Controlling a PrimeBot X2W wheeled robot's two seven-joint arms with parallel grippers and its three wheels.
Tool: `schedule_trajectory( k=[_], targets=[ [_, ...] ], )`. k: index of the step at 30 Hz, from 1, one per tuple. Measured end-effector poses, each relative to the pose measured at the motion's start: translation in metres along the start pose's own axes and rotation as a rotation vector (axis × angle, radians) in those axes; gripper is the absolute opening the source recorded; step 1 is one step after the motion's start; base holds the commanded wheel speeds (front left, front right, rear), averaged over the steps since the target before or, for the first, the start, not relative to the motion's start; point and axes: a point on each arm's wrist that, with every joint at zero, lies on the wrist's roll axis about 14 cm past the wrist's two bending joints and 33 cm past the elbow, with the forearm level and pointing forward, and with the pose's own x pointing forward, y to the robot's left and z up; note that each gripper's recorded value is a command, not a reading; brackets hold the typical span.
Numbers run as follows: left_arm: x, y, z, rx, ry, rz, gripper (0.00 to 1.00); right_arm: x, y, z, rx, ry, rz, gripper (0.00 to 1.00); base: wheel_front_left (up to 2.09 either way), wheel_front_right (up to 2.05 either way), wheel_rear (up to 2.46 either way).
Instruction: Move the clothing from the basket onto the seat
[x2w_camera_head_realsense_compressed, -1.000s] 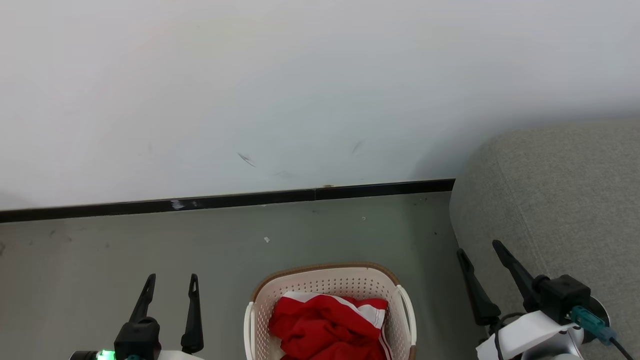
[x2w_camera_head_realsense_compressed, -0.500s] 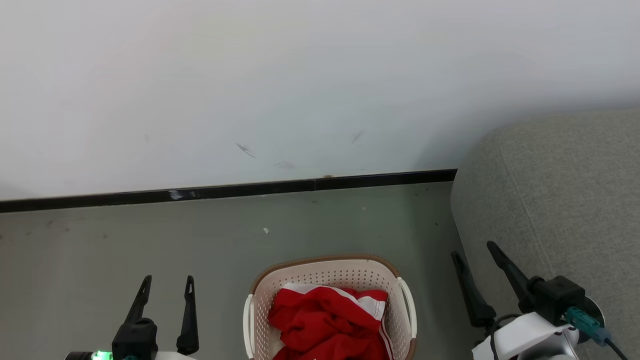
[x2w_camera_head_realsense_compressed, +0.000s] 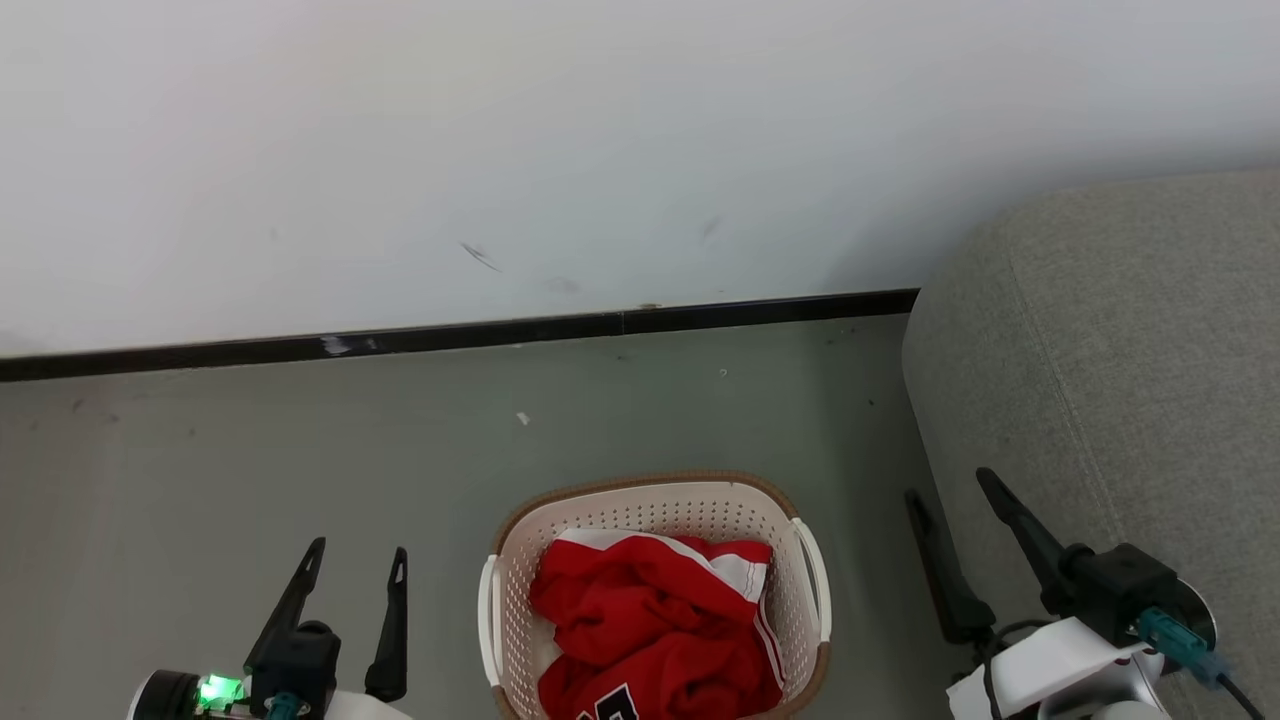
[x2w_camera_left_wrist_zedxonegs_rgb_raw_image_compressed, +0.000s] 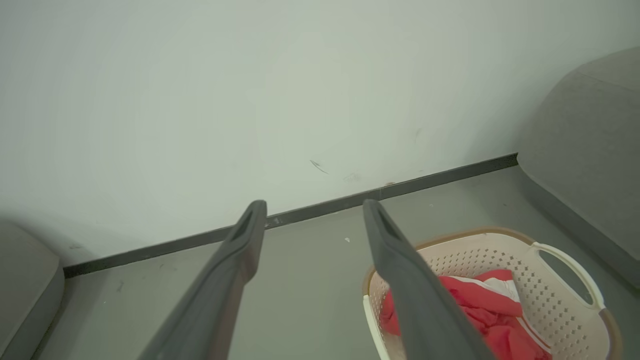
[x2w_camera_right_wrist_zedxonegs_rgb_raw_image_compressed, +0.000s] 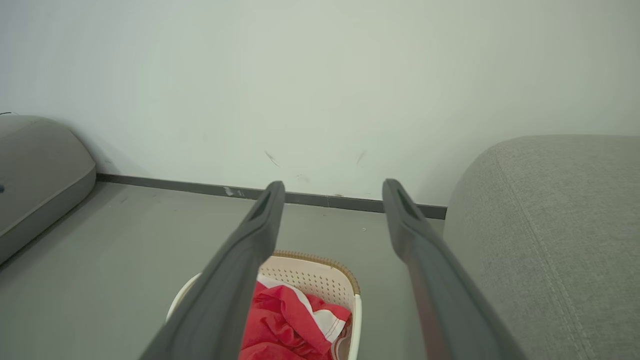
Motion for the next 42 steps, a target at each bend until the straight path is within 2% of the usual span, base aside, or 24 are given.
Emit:
schedule_trajectory(
  k=[14, 27, 42],
  targets=[
    [0.029, -0.057, -0.039, 0.034, 0.124, -0.214, 1.0, 0.007, -0.032, -0.019, -0.015, 0.05, -0.087, 1.0, 0.0, 0.0, 0.0],
    [0.064, -0.102, -0.077, 0.067, 0.21, -0.374, 1.0, 0.042, -0.047, -0.022, -0.039, 0.023, -0.102, 1.0, 0.0, 0.0, 0.0],
    [0.087, -0.141, -0.139, 0.176, 0.31, -0.574, 1.0, 0.071, -0.071, -0.044, -0.047, 0.04, -0.139, 1.0, 0.0, 0.0, 0.0]
  ],
)
